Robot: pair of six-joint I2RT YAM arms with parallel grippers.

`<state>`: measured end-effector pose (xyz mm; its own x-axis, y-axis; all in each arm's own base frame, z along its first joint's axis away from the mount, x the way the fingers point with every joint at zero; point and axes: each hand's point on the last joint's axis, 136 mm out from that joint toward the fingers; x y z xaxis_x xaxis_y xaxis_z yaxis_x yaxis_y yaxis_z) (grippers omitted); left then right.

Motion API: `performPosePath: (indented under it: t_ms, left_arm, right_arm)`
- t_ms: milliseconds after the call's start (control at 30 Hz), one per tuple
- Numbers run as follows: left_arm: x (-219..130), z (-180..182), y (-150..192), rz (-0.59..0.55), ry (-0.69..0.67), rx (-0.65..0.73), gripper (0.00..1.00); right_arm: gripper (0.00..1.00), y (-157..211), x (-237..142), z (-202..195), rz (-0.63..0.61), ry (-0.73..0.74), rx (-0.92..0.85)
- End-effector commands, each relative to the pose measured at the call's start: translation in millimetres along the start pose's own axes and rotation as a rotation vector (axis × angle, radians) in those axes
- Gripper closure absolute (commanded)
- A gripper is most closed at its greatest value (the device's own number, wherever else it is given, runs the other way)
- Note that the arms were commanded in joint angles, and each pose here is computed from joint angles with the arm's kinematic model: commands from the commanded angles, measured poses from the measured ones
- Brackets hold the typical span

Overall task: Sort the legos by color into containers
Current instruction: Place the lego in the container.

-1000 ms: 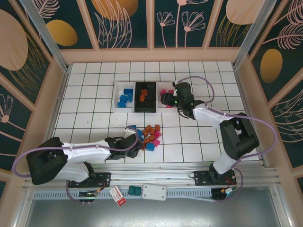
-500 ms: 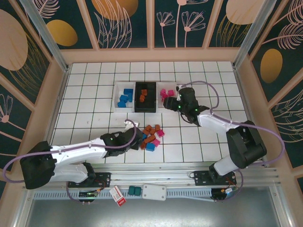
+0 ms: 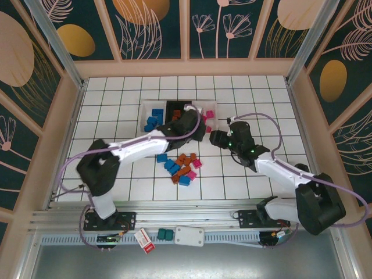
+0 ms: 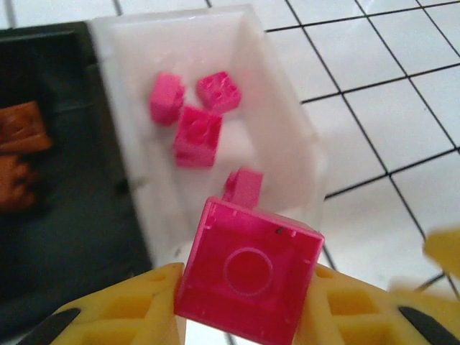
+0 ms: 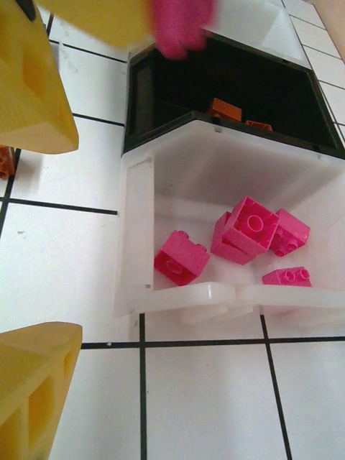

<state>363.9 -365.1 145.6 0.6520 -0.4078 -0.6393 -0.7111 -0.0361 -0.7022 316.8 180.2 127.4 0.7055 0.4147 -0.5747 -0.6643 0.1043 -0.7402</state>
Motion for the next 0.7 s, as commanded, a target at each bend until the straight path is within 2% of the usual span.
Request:
performPosePath:
  t_ms: [0, 167, 233, 333, 433, 533, 667]
  left_arm:
    - [32.0, -4.9, -20.2, 0.01, 0.02, 0.014, 0.68]
    - [71.7, -9.1, -31.9, 0.026, 0.013, -0.004, 0.62]
    - [79.6, -13.5, -34.6, 0.031, 0.022, -0.012, 0.53]
    - [78.2, -24.6, -48.8, 0.008, 0.056, -0.032, 0.35]
    - [61.0, -37.8, -71.4, -0.038, 0.101, -0.051, 0.21]
    - [29.1, -49.6, -91.5, -0.091, 0.168, -0.083, 0.1]
    - [-25.1, -49.0, -100.9, -0.157, 0.251, -0.134, 0.02]
  right_arm:
    - [0.36, 6.3, -9.4, -7.6, -0.002, 0.03, 0.016]
    - [0.35, 20.8, -12.4, -7.1, 0.033, 0.014, 0.011]
    - [0.34, 27.5, -12.2, -4.0, 0.051, -0.005, 0.004]
    - [0.32, 35.4, -11.9, 2.5, 0.071, -0.032, -0.017]
    - [0.31, 42.8, -10.9, 15.5, 0.089, -0.077, -0.044]
    - [0.31, 48.3, -7.1, 32.7, 0.108, -0.135, -0.076]
    - [0.32, 55.7, 6.4, 59.3, 0.151, -0.189, -0.138]
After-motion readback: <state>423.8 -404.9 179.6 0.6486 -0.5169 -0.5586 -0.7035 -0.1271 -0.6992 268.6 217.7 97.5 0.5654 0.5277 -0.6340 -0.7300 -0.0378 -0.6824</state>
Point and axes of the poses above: each hand's point on the last joint's axis, 136 mm out from that joint toward the fingers, its own x axis out along the fingers, its own z axis along the line the jaws close on, y = z × x, and after that the axes turned 7 degrees about -x, right-handed
